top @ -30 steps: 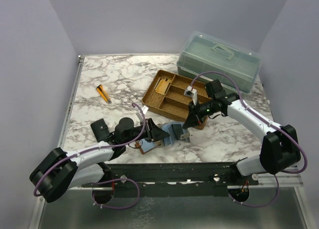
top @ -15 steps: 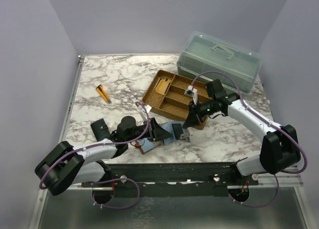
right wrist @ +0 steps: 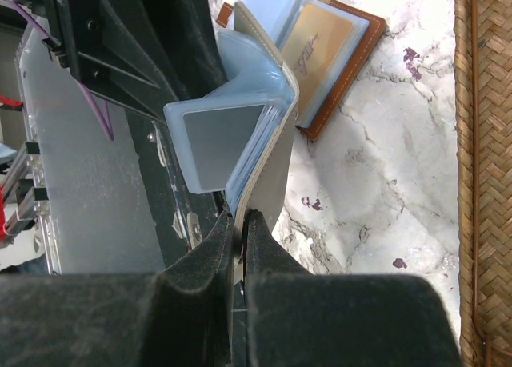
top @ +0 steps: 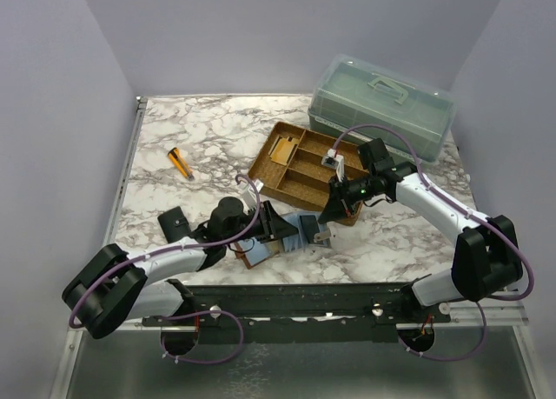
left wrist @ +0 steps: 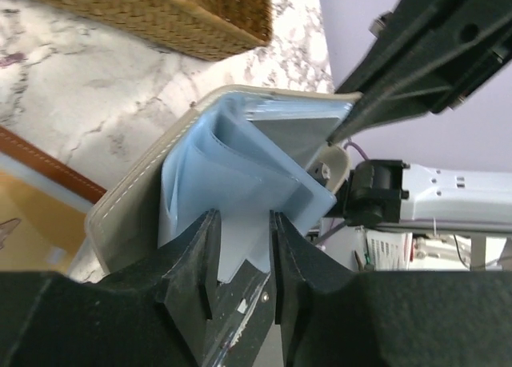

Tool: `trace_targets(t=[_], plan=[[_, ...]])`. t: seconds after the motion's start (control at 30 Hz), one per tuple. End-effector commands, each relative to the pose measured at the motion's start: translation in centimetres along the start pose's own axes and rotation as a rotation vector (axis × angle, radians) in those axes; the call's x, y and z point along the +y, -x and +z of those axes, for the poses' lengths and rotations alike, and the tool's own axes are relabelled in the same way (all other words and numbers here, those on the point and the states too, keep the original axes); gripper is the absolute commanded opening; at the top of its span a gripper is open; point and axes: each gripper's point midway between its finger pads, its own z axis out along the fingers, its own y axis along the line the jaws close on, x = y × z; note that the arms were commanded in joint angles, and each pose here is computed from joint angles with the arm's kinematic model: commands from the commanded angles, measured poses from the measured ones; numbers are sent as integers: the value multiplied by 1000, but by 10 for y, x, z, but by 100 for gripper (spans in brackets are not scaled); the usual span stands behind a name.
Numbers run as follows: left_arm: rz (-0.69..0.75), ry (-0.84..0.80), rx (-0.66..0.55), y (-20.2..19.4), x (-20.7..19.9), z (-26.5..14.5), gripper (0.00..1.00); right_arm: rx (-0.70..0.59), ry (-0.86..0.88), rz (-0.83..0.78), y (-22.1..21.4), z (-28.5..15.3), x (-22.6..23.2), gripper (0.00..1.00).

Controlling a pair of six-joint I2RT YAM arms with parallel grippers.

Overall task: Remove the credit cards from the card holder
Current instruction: Place the card holder at the center of the board.

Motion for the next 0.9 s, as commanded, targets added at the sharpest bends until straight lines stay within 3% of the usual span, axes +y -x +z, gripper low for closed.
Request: trace_targets(t=[0.0, 0.5, 0.87], plan=[[-14, 123, -48, 10, 18, 0, 38, -10, 44, 12, 0, 2, 4, 0], [52, 53, -63, 17, -9, -10, 41, -4, 48, 39, -3, 7, 0, 0], [-17, 217, 27, -9, 46, 10, 41, 70, -21, 129, -24, 23, -35, 0]])
